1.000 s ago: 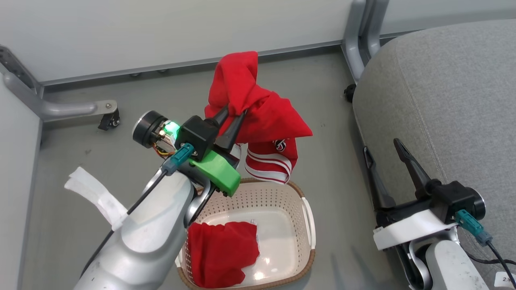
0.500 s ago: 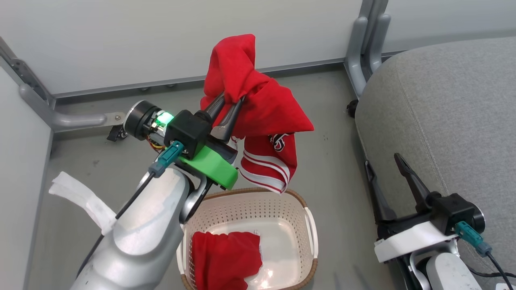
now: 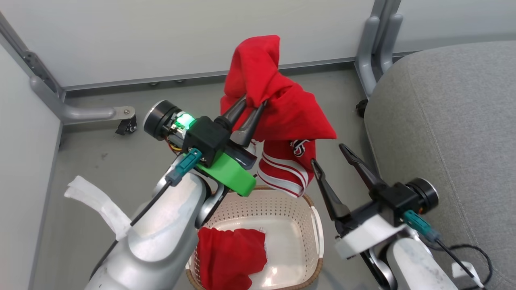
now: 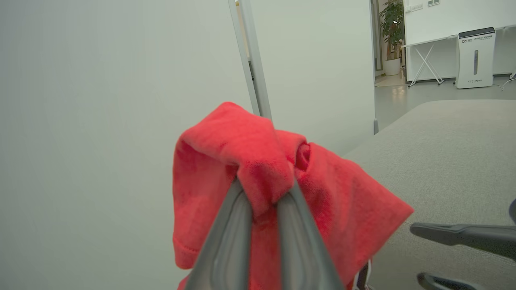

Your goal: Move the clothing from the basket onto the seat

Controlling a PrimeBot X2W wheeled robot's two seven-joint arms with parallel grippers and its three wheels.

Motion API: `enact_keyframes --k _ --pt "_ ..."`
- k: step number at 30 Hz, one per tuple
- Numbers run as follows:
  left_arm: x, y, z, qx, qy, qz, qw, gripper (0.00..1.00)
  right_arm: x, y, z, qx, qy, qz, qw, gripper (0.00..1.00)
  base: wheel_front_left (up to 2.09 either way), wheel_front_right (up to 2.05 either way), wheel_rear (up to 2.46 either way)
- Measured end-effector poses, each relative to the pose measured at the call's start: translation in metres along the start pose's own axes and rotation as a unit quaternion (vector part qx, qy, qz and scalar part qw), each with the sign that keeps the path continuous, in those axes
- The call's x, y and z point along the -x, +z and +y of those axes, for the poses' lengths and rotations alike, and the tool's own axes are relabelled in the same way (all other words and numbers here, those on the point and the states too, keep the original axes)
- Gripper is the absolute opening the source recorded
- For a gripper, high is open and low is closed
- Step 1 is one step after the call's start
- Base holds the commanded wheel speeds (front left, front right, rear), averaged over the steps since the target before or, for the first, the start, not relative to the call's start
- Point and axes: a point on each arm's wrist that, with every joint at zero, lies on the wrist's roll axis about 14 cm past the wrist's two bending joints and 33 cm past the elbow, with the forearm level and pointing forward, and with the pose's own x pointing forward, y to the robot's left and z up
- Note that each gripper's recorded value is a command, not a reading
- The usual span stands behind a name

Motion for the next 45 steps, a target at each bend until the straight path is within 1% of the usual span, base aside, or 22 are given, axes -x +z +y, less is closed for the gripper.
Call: enact_keyframes --k 3,6,8,12,18,26,28,35,36,37,43,44,45 --pt "-0.001 0.002 -0.004 0.000 -0.004 -0.004 1.000 0.00 -0.013 -0.001 0.009 0.015 0.024 0.001 1.000 1.00 0.00 0.00 0.00" --pt "-0.001 0.003 -0.007 0.002 -0.008 -0.007 1.000 0.00 -0.024 -0.007 0.010 0.031 0.039 0.010 0.999 1.00 0.00 0.00 0.00" --pt "-0.001 0.005 -0.009 0.001 -0.011 -0.010 1.000 0.00 -0.030 -0.011 0.008 0.043 0.046 0.017 0.998 1.00 0.00 0.00 0.00" --pt "0.000 0.007 -0.011 0.001 -0.013 -0.011 1.000 0.00 -0.040 -0.006 0.006 0.047 0.049 0.008 0.998 1.00 0.00 0.00 0.00" --pt "0.002 0.005 -0.009 0.001 -0.009 -0.008 1.000 0.00 -0.045 0.002 0.003 0.056 0.050 -0.007 0.997 1.00 0.00 0.00 0.00" --pt "0.000 0.002 -0.013 0.004 -0.017 -0.005 1.000 0.00 -0.046 0.013 -0.001 0.068 0.050 -0.021 0.996 1.00 0.00 0.00 0.00" --pt "0.000 0.001 -0.016 0.004 -0.022 -0.005 1.000 0.00 -0.048 0.012 -0.001 0.071 0.052 -0.020 0.996 1.00 0.00 0.00 0.00" --pt "-0.001 0.002 -0.025 0.006 -0.035 -0.007 0.999 0.00 -0.056 -0.003 0.015 0.068 0.088 0.002 0.994 1.00 0.00 0.00 0.00" --pt "0.000 0.001 -0.025 0.006 -0.035 -0.007 0.999 0.00 -0.057 -0.005 0.016 0.064 0.089 0.004 0.994 0.19 0.00 0.00 0.00" --pt "0.000 0.001 -0.025 0.005 -0.035 -0.006 0.999 0.00 -0.057 -0.007 0.017 0.056 0.089 0.007 0.994 0.00 0.00 0.00 0.00" --pt "0.001 -0.003 -0.023 0.009 -0.033 -0.001 0.999 0.00 -0.056 -0.008 0.018 0.046 0.088 0.008 0.995 0.00 0.00 0.00 0.00" --pt "0.001 -0.004 -0.022 0.010 -0.031 0.000 0.999 0.01 -0.055 -0.008 0.017 0.045 0.087 0.009 0.995 0.00 0.00 0.00 0.00" --pt "0.001 -0.004 -0.022 0.012 -0.030 0.000 0.999 0.79 -0.055 -0.009 0.017 0.042 0.086 0.010 0.995 0.00 0.00 0.00 0.00"
